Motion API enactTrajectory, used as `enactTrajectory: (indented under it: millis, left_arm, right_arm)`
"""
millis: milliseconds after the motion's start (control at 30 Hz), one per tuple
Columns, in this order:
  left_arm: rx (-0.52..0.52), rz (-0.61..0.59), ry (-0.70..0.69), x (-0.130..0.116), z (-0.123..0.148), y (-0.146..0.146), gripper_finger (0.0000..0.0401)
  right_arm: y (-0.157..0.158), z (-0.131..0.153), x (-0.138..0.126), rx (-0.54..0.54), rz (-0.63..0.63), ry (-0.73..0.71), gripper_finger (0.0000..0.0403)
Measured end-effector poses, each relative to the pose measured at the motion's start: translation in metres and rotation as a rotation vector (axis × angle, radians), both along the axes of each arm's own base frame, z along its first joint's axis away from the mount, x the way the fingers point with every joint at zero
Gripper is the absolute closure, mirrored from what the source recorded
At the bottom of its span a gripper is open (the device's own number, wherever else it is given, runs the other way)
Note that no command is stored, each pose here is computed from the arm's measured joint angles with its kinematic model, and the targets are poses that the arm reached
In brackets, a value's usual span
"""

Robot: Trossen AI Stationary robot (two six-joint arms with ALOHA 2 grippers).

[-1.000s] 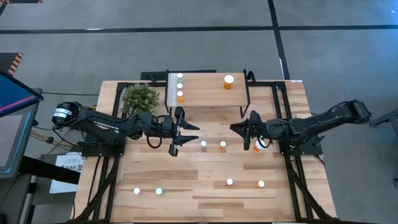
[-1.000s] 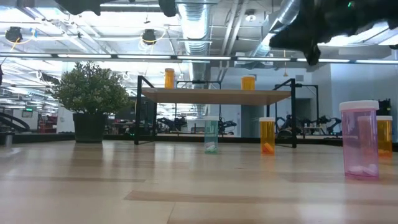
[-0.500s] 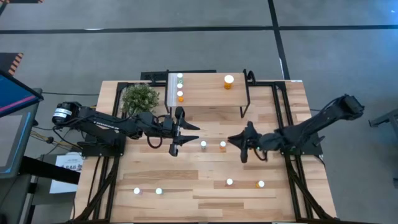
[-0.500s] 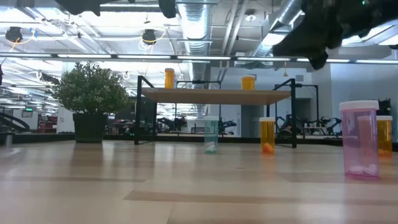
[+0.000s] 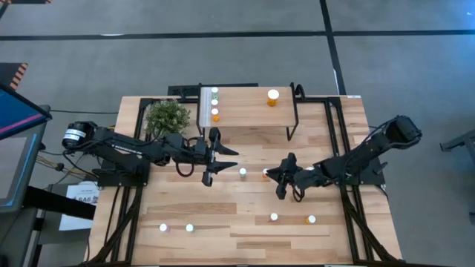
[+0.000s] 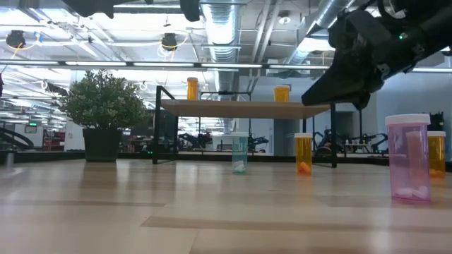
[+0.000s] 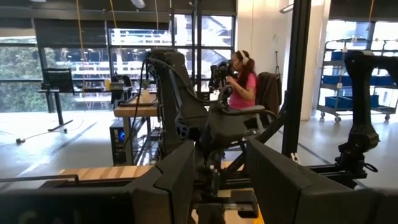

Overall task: Pick and place medicine bottles onto shelf by color
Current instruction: Put the top left orange small pill bottle on the shelf

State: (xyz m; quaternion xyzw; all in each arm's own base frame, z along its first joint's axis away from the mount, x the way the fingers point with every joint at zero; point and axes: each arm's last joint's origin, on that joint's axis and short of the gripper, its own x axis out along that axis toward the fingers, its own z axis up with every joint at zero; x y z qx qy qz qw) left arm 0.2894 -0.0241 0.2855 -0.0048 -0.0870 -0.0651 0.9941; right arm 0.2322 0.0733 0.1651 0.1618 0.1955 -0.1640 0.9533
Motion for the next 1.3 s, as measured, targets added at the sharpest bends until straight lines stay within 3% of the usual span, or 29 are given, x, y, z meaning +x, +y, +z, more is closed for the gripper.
enactTrajectory:
  millis: [833, 1300]
  left_arm:
    - [0.014, 0.016, 0.02, 0.0, -0.002, 0.0, 0.0264]
    - [0.015, 0.016, 0.034, 0.001, -0.003, 0.0, 0.0264]
  right_arm:
    - [-0.015, -0.003, 0.006, -0.008, -0.057, 0.007, 0.0325]
    - [-0.013, -0.007, 0.004, -0.028, -0.042, 0.052, 0.0222]
